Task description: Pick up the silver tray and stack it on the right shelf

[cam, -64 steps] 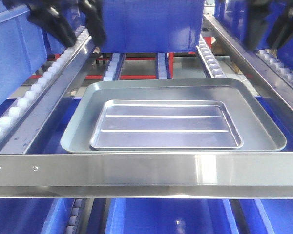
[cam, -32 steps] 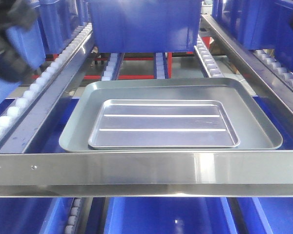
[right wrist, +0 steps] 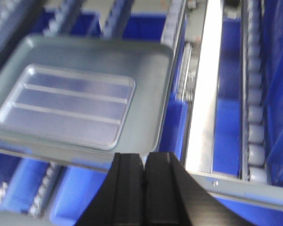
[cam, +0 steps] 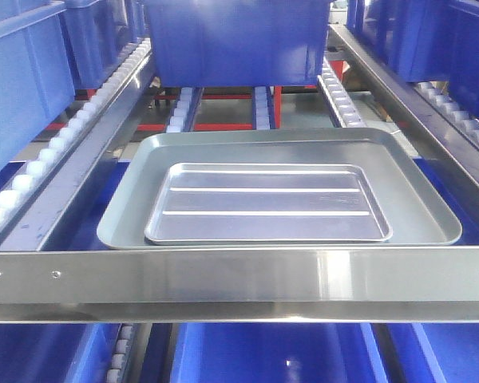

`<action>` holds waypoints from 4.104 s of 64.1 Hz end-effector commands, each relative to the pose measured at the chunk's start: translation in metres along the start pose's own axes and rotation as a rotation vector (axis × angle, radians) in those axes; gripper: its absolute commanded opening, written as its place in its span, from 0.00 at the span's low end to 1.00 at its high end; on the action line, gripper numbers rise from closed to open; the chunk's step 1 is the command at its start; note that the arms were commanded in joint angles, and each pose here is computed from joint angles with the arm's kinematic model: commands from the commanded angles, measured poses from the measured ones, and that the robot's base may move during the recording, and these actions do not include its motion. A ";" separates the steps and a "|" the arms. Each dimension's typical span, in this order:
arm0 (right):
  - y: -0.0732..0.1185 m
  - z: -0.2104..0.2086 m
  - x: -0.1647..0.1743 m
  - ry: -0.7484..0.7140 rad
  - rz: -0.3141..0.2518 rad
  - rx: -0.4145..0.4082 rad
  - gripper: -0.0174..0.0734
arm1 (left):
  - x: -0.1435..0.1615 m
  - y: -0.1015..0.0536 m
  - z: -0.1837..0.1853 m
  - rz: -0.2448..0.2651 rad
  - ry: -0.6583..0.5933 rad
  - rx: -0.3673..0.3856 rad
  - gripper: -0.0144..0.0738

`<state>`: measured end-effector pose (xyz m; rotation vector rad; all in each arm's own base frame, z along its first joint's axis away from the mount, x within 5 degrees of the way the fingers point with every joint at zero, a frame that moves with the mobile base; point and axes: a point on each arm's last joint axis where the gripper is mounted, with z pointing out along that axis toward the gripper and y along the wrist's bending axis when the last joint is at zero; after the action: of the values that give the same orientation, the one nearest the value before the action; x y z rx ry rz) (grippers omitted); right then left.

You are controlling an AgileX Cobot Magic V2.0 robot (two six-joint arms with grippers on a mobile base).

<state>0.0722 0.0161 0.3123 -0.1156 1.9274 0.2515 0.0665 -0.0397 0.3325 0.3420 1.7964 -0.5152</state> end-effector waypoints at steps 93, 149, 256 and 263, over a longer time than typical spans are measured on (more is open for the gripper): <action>-0.003 -0.045 -0.016 -0.341 -0.007 -0.071 0.25 | 0.096 0.036 -0.011 0.091 -0.390 -0.391 0.05; -0.003 -0.045 -0.016 -0.340 -0.007 -0.071 0.25 | 0.124 0.048 0.001 0.090 -0.418 -0.444 0.05; -0.028 0.013 0.100 -0.493 0.032 0.263 0.25 | 0.124 0.048 0.001 0.090 -0.418 -0.444 0.05; -0.028 0.013 0.100 -0.493 0.032 0.263 0.25 | 0.124 0.048 0.001 0.090 -0.418 -0.444 0.05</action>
<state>0.0568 -0.0038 0.1955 0.1607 1.5887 0.0517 0.0566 -0.0044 0.2020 0.0191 1.5171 -0.1018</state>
